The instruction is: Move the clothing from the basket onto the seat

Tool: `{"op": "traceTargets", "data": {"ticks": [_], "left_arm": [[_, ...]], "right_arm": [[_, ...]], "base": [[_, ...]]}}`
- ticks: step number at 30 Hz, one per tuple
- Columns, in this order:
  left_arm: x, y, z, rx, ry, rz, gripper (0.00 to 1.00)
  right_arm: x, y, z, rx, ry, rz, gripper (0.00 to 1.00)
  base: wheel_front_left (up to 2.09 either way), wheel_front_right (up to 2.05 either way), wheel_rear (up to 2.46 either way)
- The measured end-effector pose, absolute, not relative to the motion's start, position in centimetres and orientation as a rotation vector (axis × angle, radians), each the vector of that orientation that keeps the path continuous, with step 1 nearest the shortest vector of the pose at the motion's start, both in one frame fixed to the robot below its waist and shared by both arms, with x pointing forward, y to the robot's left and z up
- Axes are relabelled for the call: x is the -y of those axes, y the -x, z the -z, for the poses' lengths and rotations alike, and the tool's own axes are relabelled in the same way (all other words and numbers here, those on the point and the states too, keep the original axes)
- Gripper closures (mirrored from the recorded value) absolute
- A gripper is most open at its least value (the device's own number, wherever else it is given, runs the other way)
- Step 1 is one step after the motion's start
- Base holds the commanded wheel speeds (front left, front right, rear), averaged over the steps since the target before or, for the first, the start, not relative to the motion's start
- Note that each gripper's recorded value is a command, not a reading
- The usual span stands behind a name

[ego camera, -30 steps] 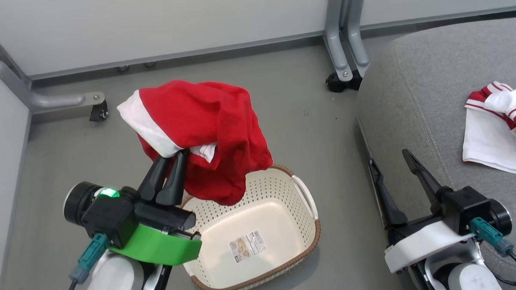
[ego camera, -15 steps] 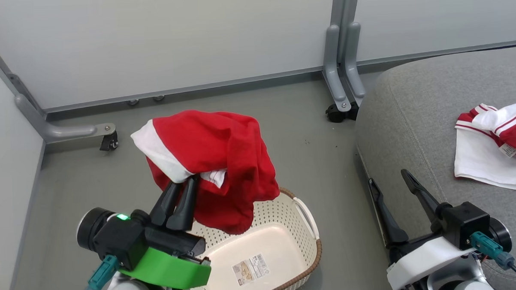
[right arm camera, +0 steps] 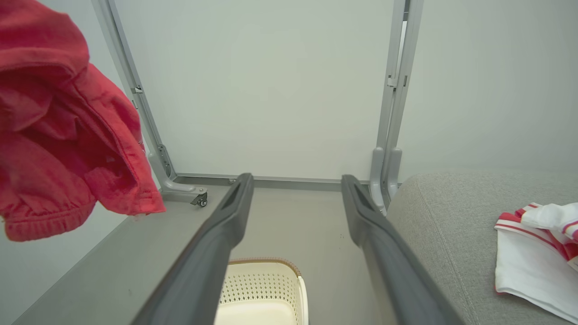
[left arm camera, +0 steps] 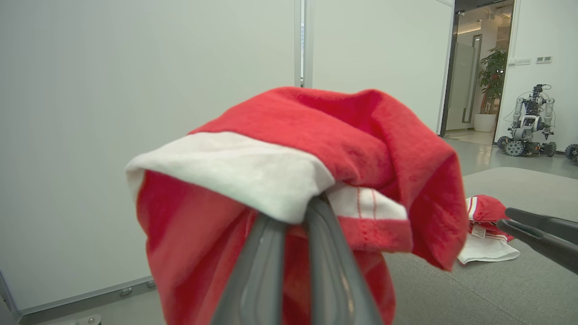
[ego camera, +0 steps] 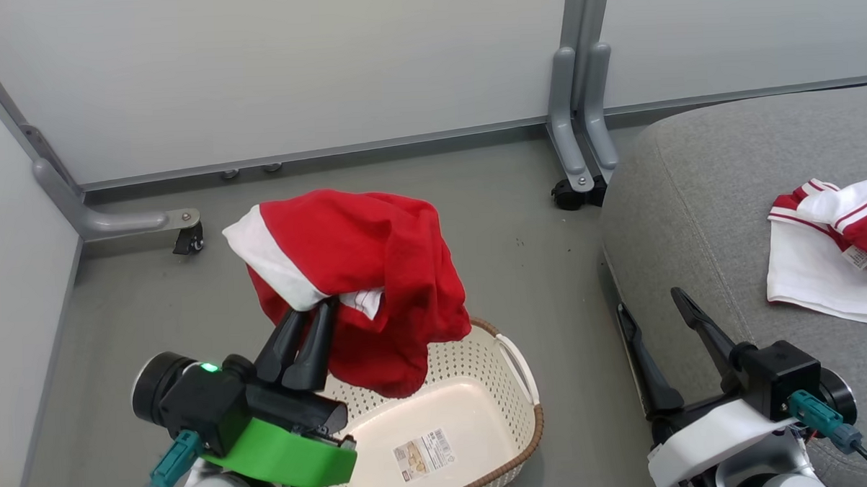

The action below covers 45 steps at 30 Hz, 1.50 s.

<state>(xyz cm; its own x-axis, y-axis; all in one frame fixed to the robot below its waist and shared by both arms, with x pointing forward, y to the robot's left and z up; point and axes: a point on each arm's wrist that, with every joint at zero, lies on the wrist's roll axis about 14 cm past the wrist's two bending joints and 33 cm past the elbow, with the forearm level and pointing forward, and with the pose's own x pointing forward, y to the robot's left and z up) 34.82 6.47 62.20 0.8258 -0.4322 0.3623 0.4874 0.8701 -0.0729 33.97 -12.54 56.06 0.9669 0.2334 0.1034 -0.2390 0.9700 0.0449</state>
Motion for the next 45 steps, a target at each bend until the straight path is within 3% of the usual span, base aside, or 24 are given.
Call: {"op": "traceTargets", "data": {"ticks": [7,17,27,45], "left_arm": [[-6.5,-34.8,-61.9,0.334,0.163,0.492,1.0],[-6.5,-34.8,-61.6,0.325,0.164,0.492,1.0],[-6.3,-34.7,-61.5,0.321,0.163,0.503,1.0],[-6.2,-34.8,-61.1,0.306,0.168,0.507,1.0]], "right_arm": [[10.4,-33.7,-55.3,0.053,-0.07,-0.317,0.0],[1.2,-31.6,-55.1,-0.014,-0.134,-0.648,0.0],[-5.8,-31.6,-57.1,0.038,-0.114,-0.898,0.0],[-8.8,-34.7,-57.8,0.094,-0.065,-0.961,0.0]], "base": [[0.0,0.0,0.0],[0.0,0.0,0.0],[0.0,0.0,0.0],[0.0,0.0,0.0]]}}
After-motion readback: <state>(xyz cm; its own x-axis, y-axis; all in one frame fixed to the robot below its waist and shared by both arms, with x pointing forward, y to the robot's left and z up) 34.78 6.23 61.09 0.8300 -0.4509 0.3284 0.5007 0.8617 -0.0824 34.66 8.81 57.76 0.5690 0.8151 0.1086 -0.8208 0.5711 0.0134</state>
